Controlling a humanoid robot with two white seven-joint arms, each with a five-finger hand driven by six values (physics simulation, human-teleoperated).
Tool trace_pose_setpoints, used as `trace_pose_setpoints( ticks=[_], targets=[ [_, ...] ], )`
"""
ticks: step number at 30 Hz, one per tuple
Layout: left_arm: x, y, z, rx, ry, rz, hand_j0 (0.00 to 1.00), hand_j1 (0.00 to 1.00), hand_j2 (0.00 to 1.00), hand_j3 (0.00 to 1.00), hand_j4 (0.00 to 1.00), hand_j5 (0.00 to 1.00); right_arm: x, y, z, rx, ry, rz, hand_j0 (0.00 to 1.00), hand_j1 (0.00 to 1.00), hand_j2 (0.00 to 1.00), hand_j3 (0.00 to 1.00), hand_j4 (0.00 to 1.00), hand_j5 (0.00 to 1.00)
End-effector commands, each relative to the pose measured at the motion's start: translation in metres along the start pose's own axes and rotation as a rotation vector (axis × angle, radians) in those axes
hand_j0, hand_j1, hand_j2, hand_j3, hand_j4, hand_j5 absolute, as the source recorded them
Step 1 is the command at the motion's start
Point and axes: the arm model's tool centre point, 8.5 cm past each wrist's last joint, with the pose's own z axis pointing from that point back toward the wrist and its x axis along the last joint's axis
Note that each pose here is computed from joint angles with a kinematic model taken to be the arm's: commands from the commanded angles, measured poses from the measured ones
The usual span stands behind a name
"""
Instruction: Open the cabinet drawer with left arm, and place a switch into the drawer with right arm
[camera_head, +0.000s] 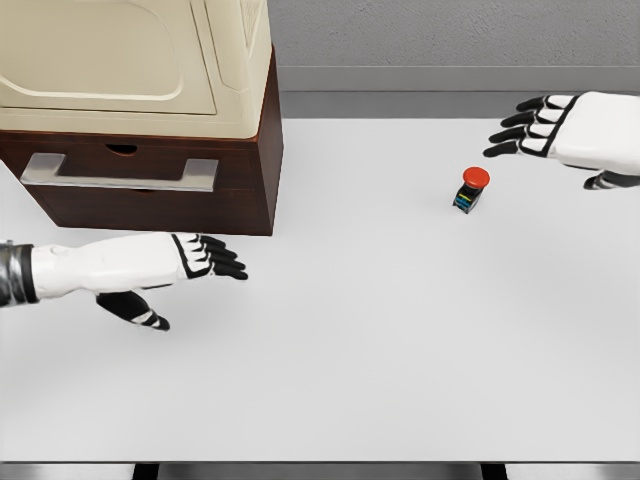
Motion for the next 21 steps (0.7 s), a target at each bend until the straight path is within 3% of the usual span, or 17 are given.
trace_pose_setpoints(
  ticks=[1, 4, 5, 8, 9, 11, 12, 13, 15, 17, 18, 21],
  targets=[
    [0.001, 0.001, -0.002, 0.015, -0.008, 0.01, 1.0, 1.0, 1.0, 1.0, 1.0, 1.0, 0.001, 0.0, -0.002, -0.004, -0.005, -0.005, 1.0, 1.0, 1.0, 1.0, 1.0, 1.0],
    [0.0, 0.012, 0.003, 0.027, -0.002, -0.001, 1.0, 1.0, 1.0, 1.0, 1.0, 1.0, 0.0, 0.0, -0.001, -0.004, -0.001, -0.004, 1.0, 1.0, 1.0, 1.0, 1.0, 1.0],
    [-0.004, 0.038, 0.028, 0.06, 0.058, -0.061, 1.0, 1.0, 1.0, 1.0, 1.0, 1.0, 0.001, 0.002, -0.003, -0.002, -0.008, -0.014, 1.0, 1.0, 1.0, 1.0, 1.0, 1.0],
    [-0.006, 0.059, 0.055, 0.087, 0.122, -0.101, 1.0, 1.0, 1.0, 1.0, 1.0, 1.0, 0.002, 0.016, -0.026, 0.003, -0.03, -0.038, 1.0, 1.0, 1.0, 1.0, 1.0, 1.0],
    [-0.004, 0.056, 0.059, 0.124, 0.097, -0.001, 1.0, 1.0, 1.0, 1.0, 1.0, 1.0, 0.001, 0.018, -0.026, 0.005, -0.027, -0.041, 1.0, 1.0, 1.0, 1.0, 1.0, 1.0],
    [0.001, 0.08, 0.064, 0.207, 0.058, 0.052, 1.0, 1.0, 1.0, 1.0, 1.0, 1.0, -0.008, 0.022, -0.021, 0.015, 0.003, -0.058, 1.0, 1.0, 1.0, 1.0, 1.0, 1.0],
    [0.002, 0.085, 0.067, 0.234, 0.046, 0.083, 1.0, 1.0, 1.0, 1.0, 1.0, 1.0, -0.019, 0.014, -0.013, 0.012, 0.042, -0.036, 1.0, 1.0, 1.0, 1.0, 1.0, 1.0],
    [0.002, 0.086, 0.072, 0.253, 0.042, 0.125, 1.0, 1.0, 1.0, 1.0, 1.0, 1.0, -0.023, 0.007, -0.01, 0.011, 0.062, -0.01, 1.0, 1.0, 1.0, 1.0, 1.0, 1.0],
    [0.0, 0.075, 0.068, 0.264, 0.014, 0.236, 1.0, 1.0, 1.0, 1.0, 1.0, 1.0, -0.021, 0.009, -0.014, 0.008, 0.05, -0.018, 1.0, 1.0, 1.0, 1.0, 1.0, 1.0],
    [0.001, 0.071, 0.066, 0.3, -0.053, 0.404, 1.0, 1.0, 1.0, 1.0, 1.0, 1.0, -0.026, 0.018, -0.028, -0.009, 0.043, -0.064, 1.0, 1.0, 1.0, 1.0, 1.0, 1.0],
    [0.0, 0.073, 0.066, 0.254, -0.039, 0.447, 1.0, 1.0, 1.0, 1.0, 1.0, 1.0, -0.027, 0.023, -0.031, -0.002, 0.041, -0.08, 1.0, 1.0, 1.0, 1.0, 1.0, 1.0],
    [-0.015, 0.069, 0.067, 0.251, 0.085, 0.626, 1.0, 1.0, 1.0, 1.0, 1.0, 1.0, -0.027, 0.026, -0.041, -0.013, 0.034, -0.093, 1.0, 1.0, 1.0, 1.0, 1.0, 1.0]
  ],
)
